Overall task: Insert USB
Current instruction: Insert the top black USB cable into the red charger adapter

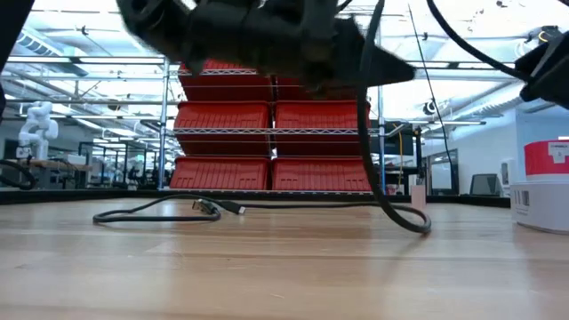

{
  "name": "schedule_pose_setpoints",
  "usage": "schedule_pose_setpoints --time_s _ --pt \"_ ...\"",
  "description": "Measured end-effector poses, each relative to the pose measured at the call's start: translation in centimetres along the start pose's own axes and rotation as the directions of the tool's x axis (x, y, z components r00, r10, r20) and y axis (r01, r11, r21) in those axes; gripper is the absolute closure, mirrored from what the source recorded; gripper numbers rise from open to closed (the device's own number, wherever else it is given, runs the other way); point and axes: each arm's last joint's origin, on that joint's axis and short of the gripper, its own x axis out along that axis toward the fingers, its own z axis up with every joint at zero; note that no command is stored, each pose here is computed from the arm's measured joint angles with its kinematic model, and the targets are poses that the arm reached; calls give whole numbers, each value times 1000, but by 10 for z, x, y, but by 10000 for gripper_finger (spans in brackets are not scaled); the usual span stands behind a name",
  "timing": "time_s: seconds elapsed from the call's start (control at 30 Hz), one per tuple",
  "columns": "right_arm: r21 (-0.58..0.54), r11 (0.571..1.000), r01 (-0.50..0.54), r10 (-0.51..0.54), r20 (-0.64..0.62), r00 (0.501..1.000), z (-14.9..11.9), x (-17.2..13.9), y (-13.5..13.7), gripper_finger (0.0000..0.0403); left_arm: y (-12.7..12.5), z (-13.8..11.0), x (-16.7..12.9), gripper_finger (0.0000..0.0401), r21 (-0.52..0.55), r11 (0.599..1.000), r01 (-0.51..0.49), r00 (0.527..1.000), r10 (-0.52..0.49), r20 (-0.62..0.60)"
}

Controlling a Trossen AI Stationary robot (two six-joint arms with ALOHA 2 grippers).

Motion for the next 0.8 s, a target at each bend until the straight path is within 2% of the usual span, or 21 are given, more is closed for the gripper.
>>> schedule_pose_setpoints --time_s 0.13,0.3,0.5,0.7,0.8 --pt "22 998 62 -63 39 997 -6 -10 -3 403 4 -23 -15 399 -64 998 -6 999 9 38" --pt "72 986 147 -158 175 972 -11 -15 -1 403 8 -39 -31 399 -96 995 -16 996 24 87" --pt "155 962 226 -264 311 913 -25 -4 7 403 16 -43 -33 399 -79 997 -15 996 22 91" --pt "210 936 283 -345 385 856 -42 13 15 403 28 -43 -33 399 -71 997 15 994 -8 109" --pt "241 928 284 -361 396 844 -51 20 17 403 33 -44 -33 399 -70 997 29 994 -22 108"
